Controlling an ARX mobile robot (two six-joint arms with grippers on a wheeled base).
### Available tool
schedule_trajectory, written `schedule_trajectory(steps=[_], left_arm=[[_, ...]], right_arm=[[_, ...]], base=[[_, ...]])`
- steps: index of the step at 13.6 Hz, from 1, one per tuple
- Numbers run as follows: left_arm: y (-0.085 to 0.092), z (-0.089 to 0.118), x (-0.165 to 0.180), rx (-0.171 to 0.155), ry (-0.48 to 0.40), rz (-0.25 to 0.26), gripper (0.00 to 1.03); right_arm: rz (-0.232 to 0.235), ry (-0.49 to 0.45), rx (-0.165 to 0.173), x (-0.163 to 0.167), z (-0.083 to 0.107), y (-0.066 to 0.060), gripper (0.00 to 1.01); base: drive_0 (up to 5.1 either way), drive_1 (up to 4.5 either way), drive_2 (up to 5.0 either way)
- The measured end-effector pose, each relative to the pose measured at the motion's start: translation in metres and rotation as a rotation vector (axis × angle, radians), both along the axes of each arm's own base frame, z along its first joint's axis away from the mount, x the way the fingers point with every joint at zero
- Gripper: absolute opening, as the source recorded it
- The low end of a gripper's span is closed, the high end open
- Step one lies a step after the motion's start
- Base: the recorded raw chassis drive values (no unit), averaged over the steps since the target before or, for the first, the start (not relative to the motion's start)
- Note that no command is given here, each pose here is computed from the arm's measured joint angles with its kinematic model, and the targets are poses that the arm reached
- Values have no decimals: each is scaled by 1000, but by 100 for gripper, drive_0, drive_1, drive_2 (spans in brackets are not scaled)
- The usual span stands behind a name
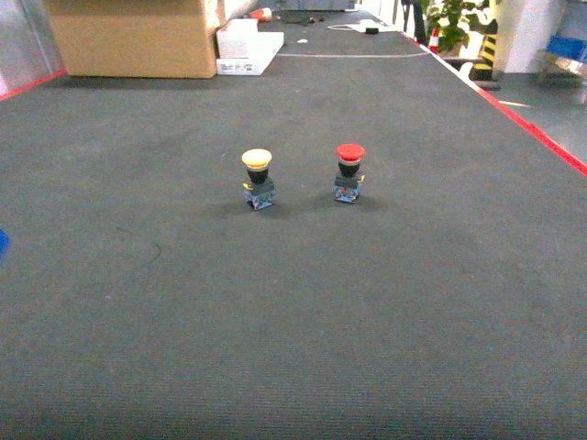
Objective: Pick blue part to blue bin on bottom shelf
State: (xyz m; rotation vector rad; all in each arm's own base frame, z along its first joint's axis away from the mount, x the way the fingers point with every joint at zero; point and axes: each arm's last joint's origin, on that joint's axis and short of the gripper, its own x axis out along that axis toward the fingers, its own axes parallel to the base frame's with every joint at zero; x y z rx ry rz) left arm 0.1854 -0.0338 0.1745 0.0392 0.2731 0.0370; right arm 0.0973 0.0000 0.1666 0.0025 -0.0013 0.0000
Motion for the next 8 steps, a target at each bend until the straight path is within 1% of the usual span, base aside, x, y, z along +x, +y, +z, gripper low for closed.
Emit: schedule_trajectory(steps=[1,2,3,4,5,6,8], left_arm=[[-3,25,-24,-5,-102,6,44],[-3,38,-49,-8,-151,8,44],[2,42,-71,-10,-166,36,44],[3,44,-83,-12,-169,47,44],[4,48,-88,-35,-193,30,44],[6,52,-88,-37,-196,43,44],[6,51,-87,-34,-185,48,44]], right_arm=[[0,0,0,0,0,0,98],[0,0,0,0,0,0,98],[0,0,0,0,0,0,98],[0,0,0,0,0,0,98],[0,0,0,0,0,0,98],[0,0,0,0,0,0,98],[0,0,0,0,0,0,98]], base=[[0,0,0],[0,0,0],[0,0,0],[0,0,0],[0,0,0],[0,0,0],[0,0,0]])
